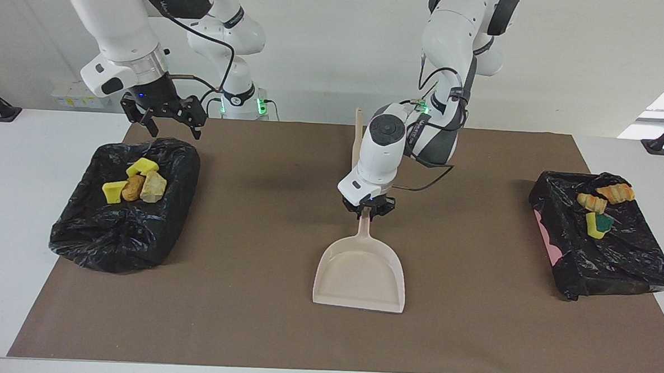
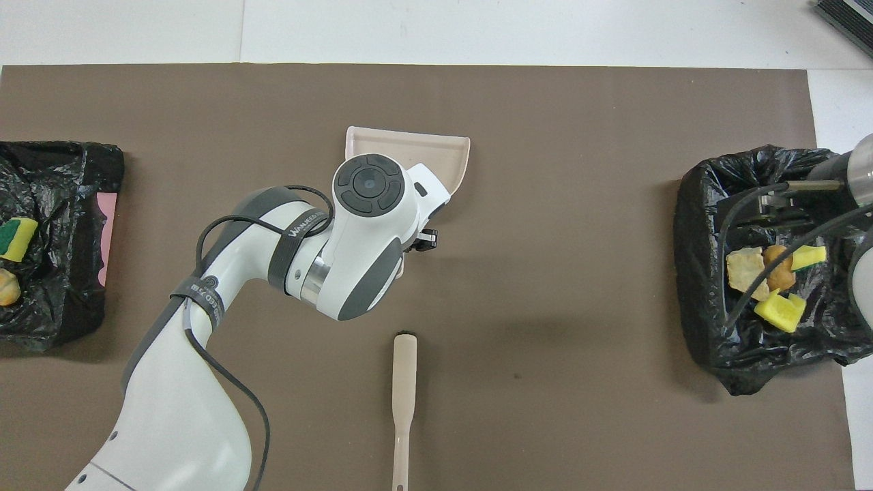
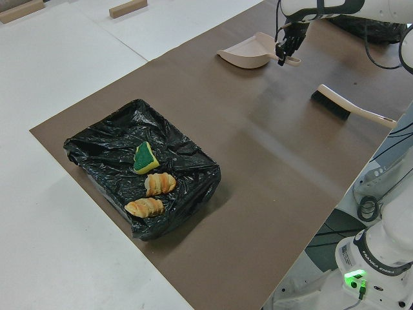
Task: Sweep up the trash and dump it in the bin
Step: 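Bring the empty dustpan back to the table center with the left gripper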
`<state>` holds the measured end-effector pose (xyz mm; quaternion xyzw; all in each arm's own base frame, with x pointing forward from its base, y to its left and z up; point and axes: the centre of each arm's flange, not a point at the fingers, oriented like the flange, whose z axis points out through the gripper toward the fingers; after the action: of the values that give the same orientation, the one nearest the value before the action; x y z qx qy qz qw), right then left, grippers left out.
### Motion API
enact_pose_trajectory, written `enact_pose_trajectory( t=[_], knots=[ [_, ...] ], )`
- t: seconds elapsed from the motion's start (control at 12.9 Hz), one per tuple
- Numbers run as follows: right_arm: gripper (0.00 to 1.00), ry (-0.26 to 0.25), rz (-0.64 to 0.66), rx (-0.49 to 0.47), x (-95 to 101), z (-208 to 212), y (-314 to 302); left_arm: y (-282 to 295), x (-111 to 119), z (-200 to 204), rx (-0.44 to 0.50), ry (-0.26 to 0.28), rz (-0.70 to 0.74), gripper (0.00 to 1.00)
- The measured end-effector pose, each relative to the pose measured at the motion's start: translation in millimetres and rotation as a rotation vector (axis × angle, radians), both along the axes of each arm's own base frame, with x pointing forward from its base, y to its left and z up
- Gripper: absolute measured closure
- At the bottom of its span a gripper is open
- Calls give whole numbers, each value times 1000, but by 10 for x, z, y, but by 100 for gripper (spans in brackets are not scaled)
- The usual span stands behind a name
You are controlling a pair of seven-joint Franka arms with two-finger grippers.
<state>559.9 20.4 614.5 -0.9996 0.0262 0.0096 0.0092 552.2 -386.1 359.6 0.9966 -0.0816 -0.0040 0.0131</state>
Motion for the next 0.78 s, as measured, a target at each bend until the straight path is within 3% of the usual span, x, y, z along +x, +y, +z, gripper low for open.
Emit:
enact_pose_trajectory(
  t=[0.08,0.31,0.47,0.78],
  knots=[
    [0,0,0,0,0,0,0,3,0,-4,1,1,0,60],
    [0,0,0,0,0,0,0,59,36,-4,5,-1,10,20],
    [0,0,0,0,0,0,0,244,144,109,14,-15,35,0],
    [0,0,0,0,0,0,0,1122,368,843,42,-29,31,0]
  ],
)
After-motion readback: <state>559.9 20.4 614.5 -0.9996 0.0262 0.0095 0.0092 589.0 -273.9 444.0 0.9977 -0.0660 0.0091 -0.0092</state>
